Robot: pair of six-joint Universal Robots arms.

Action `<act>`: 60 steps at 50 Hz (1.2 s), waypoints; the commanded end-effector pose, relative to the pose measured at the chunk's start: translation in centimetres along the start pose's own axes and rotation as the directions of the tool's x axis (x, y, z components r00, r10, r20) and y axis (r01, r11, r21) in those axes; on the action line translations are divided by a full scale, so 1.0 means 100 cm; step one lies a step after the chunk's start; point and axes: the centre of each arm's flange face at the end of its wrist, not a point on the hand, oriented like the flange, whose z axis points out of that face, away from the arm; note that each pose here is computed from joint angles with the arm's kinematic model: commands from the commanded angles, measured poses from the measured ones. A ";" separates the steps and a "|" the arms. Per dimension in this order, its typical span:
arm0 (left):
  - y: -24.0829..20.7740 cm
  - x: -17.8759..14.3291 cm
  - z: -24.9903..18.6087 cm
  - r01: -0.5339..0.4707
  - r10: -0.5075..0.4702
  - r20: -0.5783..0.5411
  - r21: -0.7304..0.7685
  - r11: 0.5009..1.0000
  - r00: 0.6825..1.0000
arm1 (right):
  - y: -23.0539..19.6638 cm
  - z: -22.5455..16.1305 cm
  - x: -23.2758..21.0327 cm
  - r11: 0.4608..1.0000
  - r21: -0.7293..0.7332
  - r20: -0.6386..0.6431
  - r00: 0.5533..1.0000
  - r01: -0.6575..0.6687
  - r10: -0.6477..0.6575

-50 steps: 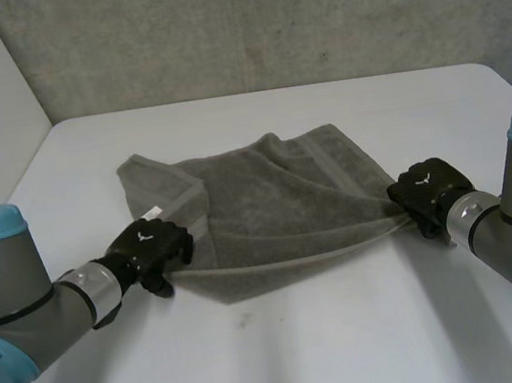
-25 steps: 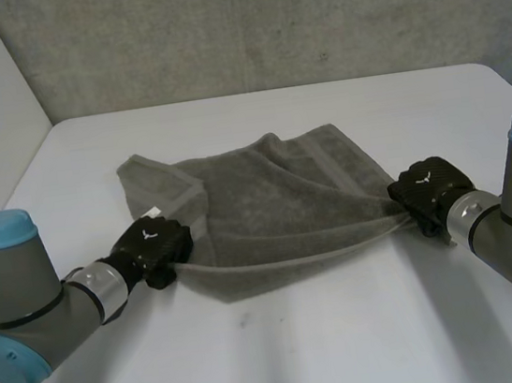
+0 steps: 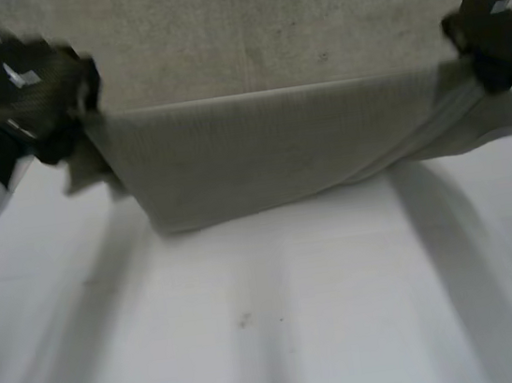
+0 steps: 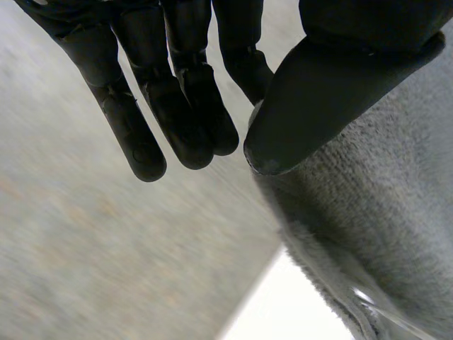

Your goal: Fold the towel.

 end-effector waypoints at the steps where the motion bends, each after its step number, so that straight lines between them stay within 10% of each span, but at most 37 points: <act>1: -0.051 -0.019 -0.023 -0.029 0.028 0.052 0.031 0.999 0.998 | -0.049 -0.024 0.035 0.998 0.062 -0.054 0.999 0.012 -0.009; 22: 0.089 0.001 0.108 -0.007 -0.004 -0.033 -0.317 0.948 0.999 | 0.018 0.104 -0.034 0.994 -0.110 0.118 0.993 0.005 0.008; 30: 0.019 -0.043 0.163 -0.033 0.027 0.180 0.032 0.999 0.983 | -0.036 0.143 0.004 0.971 0.235 -0.228 0.973 0.037 0.018; 39: -0.077 -0.091 0.140 0.145 -0.267 0.259 0.410 0.901 0.928 | -0.109 0.103 0.058 0.872 0.479 -0.406 0.906 0.102 0.117; 52: 0.046 -0.039 0.117 0.283 -0.263 0.198 -0.081 0.956 0.944 | 0.001 0.116 -0.035 0.997 0.076 -0.006 1.000 -0.015 0.016; 60: 0.149 0.029 0.081 0.094 -0.082 0.048 -0.392 0.915 0.995 | 0.098 0.112 -0.121 0.994 -0.104 0.243 0.970 0.021 0.005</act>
